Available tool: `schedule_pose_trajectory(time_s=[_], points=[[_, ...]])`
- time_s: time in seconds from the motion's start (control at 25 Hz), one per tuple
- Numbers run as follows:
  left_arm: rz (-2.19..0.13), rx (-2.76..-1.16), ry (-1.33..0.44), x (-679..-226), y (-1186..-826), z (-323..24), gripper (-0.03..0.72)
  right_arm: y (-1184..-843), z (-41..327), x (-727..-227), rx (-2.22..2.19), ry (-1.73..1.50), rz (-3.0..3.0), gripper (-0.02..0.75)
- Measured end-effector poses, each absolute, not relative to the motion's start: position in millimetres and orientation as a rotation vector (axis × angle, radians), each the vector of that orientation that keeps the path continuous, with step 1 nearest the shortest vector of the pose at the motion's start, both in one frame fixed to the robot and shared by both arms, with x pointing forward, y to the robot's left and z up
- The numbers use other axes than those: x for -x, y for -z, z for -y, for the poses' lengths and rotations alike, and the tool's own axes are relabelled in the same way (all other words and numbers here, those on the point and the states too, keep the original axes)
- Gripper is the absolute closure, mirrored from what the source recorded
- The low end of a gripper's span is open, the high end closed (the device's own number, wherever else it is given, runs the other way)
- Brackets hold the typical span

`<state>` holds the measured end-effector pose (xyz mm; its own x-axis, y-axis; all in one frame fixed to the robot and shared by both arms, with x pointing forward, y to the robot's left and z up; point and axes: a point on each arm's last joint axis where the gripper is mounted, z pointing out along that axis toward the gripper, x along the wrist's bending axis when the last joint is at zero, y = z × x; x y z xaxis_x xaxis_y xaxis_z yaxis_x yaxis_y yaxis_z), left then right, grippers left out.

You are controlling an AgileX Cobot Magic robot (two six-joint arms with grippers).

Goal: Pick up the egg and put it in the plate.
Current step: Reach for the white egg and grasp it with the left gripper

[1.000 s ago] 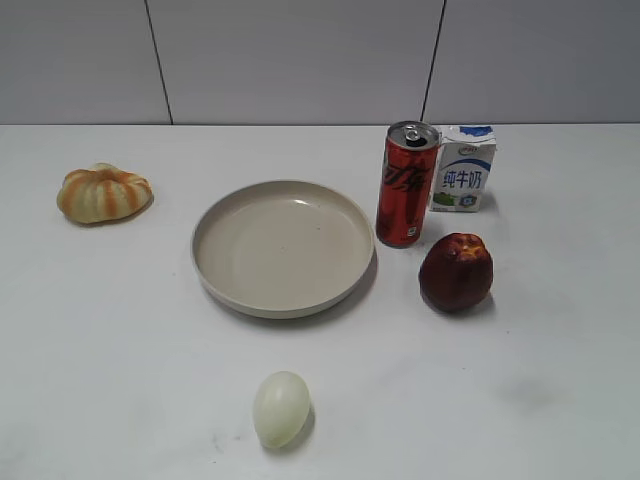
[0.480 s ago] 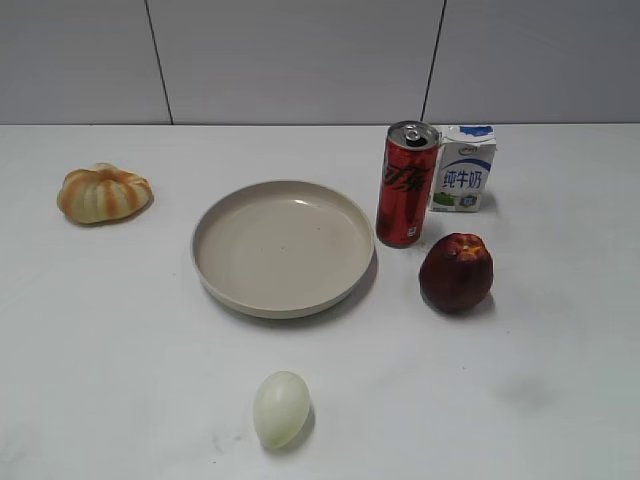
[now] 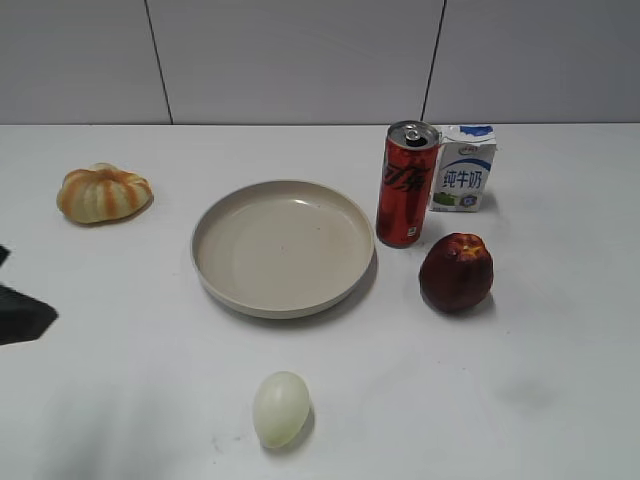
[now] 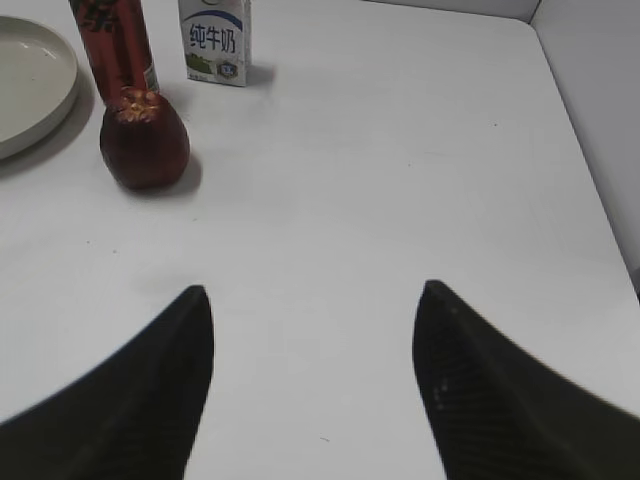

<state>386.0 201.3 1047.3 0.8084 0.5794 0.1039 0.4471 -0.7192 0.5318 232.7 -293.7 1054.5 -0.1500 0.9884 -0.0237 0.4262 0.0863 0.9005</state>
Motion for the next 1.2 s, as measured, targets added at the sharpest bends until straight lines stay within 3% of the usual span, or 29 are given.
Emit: schedule_pose_trajectory(time_s=[0.28,0.48,0.72,0.88,1.2], points=[[-0.574,-2.604,-0.244,-426,-1039,-126,0.155,-1055,294,-233,-1.415,-1.026,-1.67,0.259],[-0.535,-2.674,-0.13,-430,-1017,-77,0.155,-1055,294,-233,-1.415,-1.026,-1.67,0.259],[-0.954,-2.692,0.065,-420,-971,-46,0.14,-1055,294,-233,-1.415,-1.026,-1.67,0.259],[-1.247,-2.607,0.112,-423,-954,-41,0.135,-1055,294,-233,-1.415,-1.026,-1.67,0.259],[-1.39,-2.627,0.048,-437,-927,-33,0.132,-1055,294,-233,-1.415,-1.026,-1.671,0.259]])
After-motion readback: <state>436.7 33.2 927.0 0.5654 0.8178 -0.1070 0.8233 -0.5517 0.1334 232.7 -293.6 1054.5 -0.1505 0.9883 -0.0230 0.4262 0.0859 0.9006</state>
